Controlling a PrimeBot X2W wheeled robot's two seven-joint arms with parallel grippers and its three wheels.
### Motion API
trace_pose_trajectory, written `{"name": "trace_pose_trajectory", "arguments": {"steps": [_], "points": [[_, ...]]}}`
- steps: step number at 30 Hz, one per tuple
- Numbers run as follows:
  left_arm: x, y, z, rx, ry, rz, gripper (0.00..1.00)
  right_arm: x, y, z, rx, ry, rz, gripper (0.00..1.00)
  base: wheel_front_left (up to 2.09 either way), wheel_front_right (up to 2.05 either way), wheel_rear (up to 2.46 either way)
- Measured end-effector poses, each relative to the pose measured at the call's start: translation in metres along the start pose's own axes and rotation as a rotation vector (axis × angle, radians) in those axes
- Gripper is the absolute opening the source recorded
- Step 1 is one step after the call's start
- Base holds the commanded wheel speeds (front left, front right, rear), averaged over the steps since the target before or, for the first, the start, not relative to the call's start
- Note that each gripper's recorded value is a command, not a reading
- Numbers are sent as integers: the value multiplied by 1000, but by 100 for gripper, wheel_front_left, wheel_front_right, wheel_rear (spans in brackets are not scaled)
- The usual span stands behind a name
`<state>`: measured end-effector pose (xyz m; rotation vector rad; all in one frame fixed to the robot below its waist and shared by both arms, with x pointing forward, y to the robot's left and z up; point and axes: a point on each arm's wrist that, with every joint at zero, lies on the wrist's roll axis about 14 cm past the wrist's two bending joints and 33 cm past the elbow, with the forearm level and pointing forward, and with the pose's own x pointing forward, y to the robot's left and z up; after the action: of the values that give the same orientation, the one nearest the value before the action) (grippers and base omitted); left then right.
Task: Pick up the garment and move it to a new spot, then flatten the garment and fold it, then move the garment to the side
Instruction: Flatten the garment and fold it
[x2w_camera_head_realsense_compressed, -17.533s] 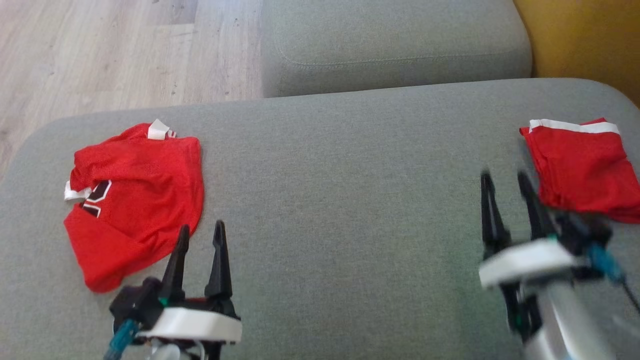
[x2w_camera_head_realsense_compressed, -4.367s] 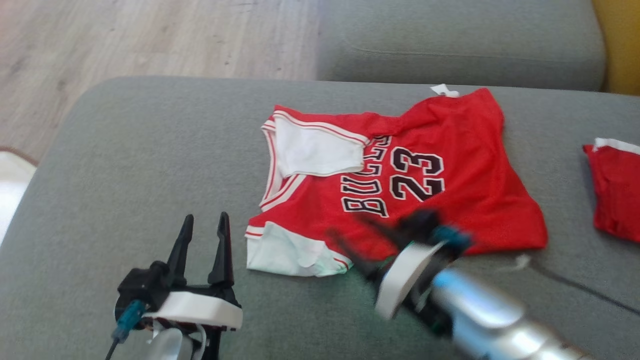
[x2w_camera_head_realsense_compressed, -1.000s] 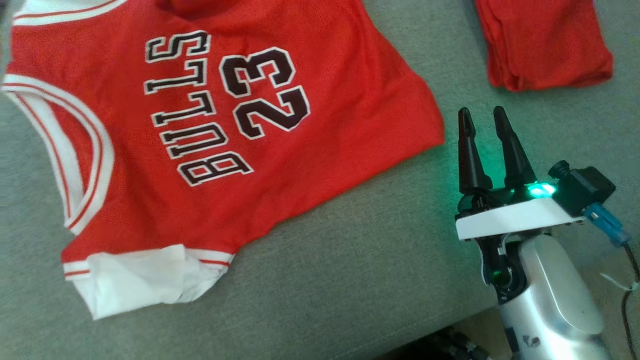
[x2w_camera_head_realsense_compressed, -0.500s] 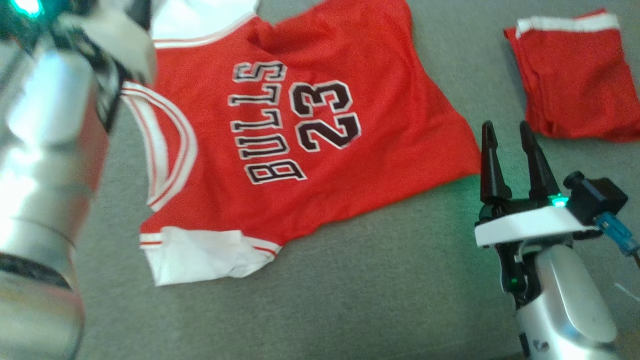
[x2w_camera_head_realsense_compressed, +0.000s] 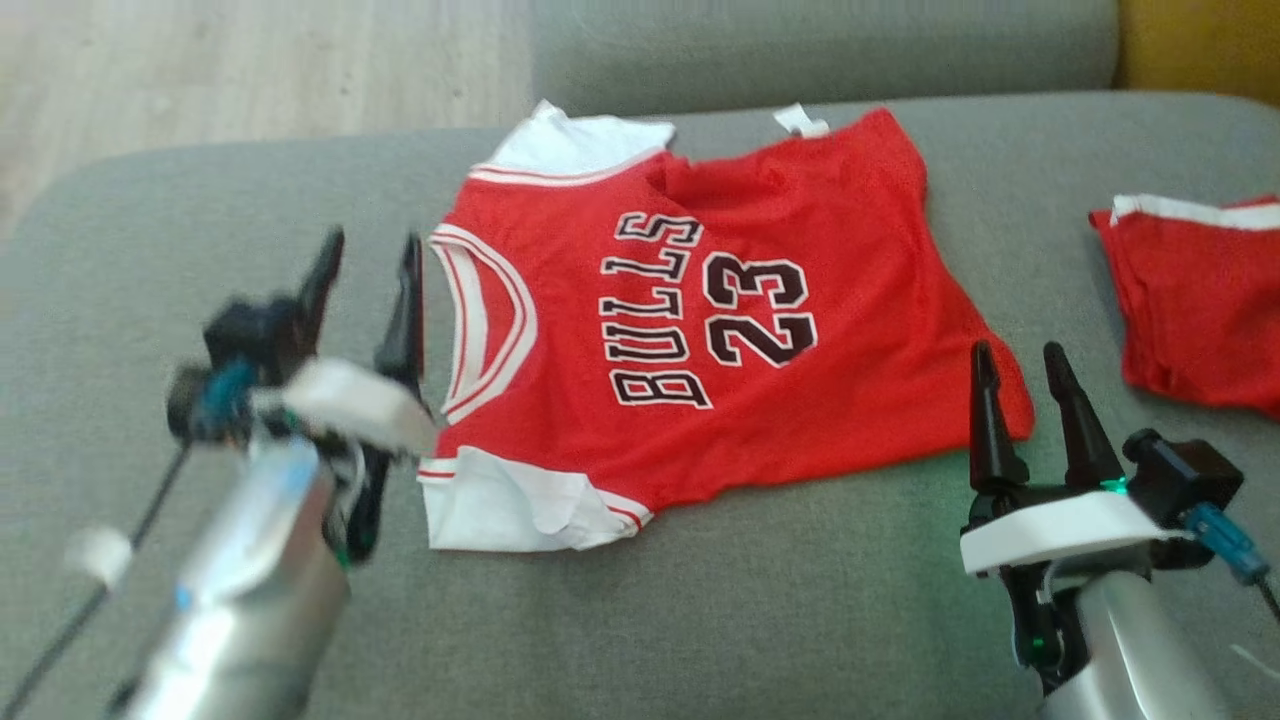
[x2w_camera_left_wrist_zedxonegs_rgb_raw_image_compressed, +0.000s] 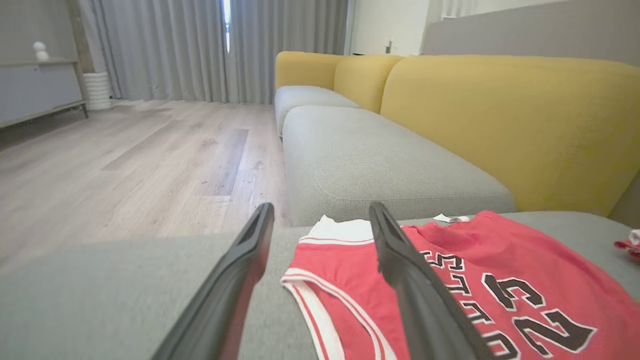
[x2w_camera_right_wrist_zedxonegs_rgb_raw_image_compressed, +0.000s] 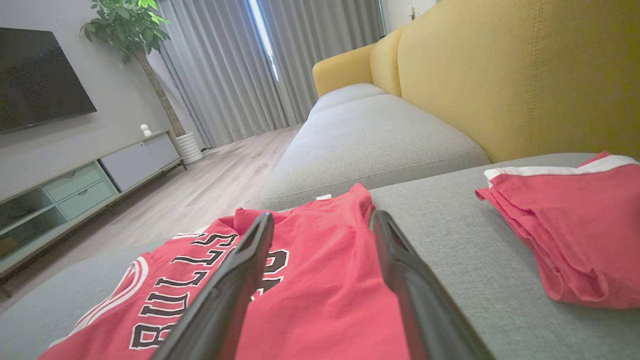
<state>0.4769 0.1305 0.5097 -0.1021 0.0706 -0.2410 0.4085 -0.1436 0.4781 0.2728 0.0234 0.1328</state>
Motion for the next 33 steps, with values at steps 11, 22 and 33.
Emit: {"name": "trace_pose_trajectory", "arguments": {"steps": [11,22,33], "points": [[-78,-9,-42,-159,21,74,100,-14,8,-4,11,12,18,100,0,0,0],[-58,-13,-62,-143,148,51,100,-12,-3,-19,13,54,-12,100,0,0,0],[-26,-5,-130,-25,547,-15,100,-1,-25,-31,13,82,-67,100,0,0,0]]}}
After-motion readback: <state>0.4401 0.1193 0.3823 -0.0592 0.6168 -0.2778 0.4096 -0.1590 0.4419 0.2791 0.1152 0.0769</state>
